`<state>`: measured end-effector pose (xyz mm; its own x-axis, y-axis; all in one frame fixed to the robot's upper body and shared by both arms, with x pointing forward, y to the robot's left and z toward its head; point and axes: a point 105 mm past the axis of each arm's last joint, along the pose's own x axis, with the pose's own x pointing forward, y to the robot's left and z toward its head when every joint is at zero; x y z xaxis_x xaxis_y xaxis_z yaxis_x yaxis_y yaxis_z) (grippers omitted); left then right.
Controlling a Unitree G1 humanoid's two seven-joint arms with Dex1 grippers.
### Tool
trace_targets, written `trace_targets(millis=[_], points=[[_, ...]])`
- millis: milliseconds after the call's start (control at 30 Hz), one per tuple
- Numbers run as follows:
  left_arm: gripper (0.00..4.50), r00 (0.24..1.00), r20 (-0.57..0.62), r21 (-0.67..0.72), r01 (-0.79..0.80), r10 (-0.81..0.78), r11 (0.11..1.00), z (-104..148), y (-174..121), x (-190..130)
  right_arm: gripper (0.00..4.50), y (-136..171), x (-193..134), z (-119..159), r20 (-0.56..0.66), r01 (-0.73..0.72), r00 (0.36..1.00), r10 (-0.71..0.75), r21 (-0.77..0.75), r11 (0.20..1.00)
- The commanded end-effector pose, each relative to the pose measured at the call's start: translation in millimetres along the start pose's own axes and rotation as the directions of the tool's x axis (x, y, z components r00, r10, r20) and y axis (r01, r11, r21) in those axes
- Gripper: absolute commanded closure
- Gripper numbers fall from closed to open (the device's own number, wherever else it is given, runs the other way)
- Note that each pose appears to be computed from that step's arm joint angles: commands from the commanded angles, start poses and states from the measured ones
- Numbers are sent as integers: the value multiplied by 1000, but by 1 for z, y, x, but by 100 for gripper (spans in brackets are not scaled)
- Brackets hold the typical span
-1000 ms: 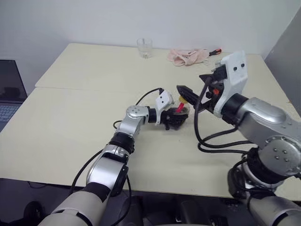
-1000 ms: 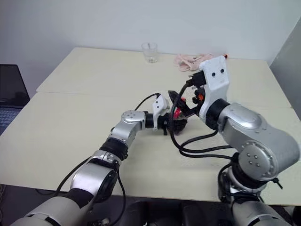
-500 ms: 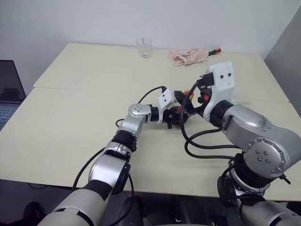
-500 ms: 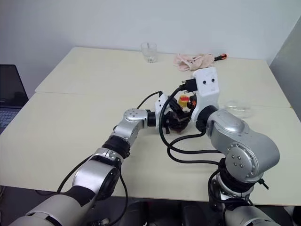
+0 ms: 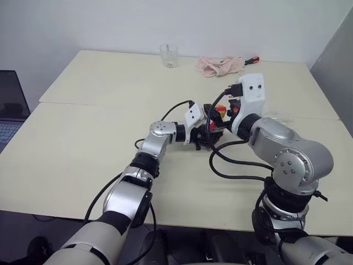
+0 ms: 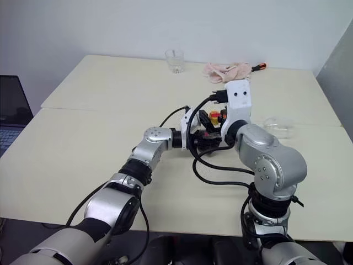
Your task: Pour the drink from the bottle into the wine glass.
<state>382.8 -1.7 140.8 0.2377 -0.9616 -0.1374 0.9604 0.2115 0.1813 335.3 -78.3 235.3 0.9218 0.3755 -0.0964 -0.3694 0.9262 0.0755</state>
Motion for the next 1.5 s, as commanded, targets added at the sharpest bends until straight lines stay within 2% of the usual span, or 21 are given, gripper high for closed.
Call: trace_targets(millis=[33, 567, 767, 1033, 1100, 1200, 1267, 1400, 1500], points=[[338, 998, 58, 46, -7, 4, 999, 19, 3, -1, 0, -1, 0, 13, 72, 10, 997, -10, 8, 1000], [338, 998, 64, 49, 0, -3, 999, 21, 2, 1, 0, -23, 1, 3, 79, 83, 993, -89, 82, 993], [338, 998, 61, 48, -6, 4, 999, 21, 4, -1, 0, -38, -14, -5, 87, 77, 992, -87, 113, 991], [338, 998, 58, 49, -15, 12, 999, 21, 6, -3, 0, -60, -55, -7, 138, 13, 990, -27, 106, 994], [338, 998, 59, 50, -14, 11, 999, 21, 6, -4, 0, -61, -65, -9, 137, -24, 991, 13, 84, 996], [339, 996, 85, 48, 8, -12, 999, 24, 4, -7, 0, -46, -83, 2, 182, -202, 963, 199, -1, 979], [339, 992, 118, 43, 33, -38, 999, 28, 1, -9, 0, -29, -93, 6, 181, -333, 923, 339, -63, 941], [339, 971, 192, 48, 136, -143, 990, 43, -13, -15, 0, -9, -98, 15, 143, -492, 847, 512, -153, 857], [339, 954, 202, 68, 211, -220, 975, 50, -25, -20, 0, 6, -94, 22, 114, -575, 790, 602, -203, 792]])
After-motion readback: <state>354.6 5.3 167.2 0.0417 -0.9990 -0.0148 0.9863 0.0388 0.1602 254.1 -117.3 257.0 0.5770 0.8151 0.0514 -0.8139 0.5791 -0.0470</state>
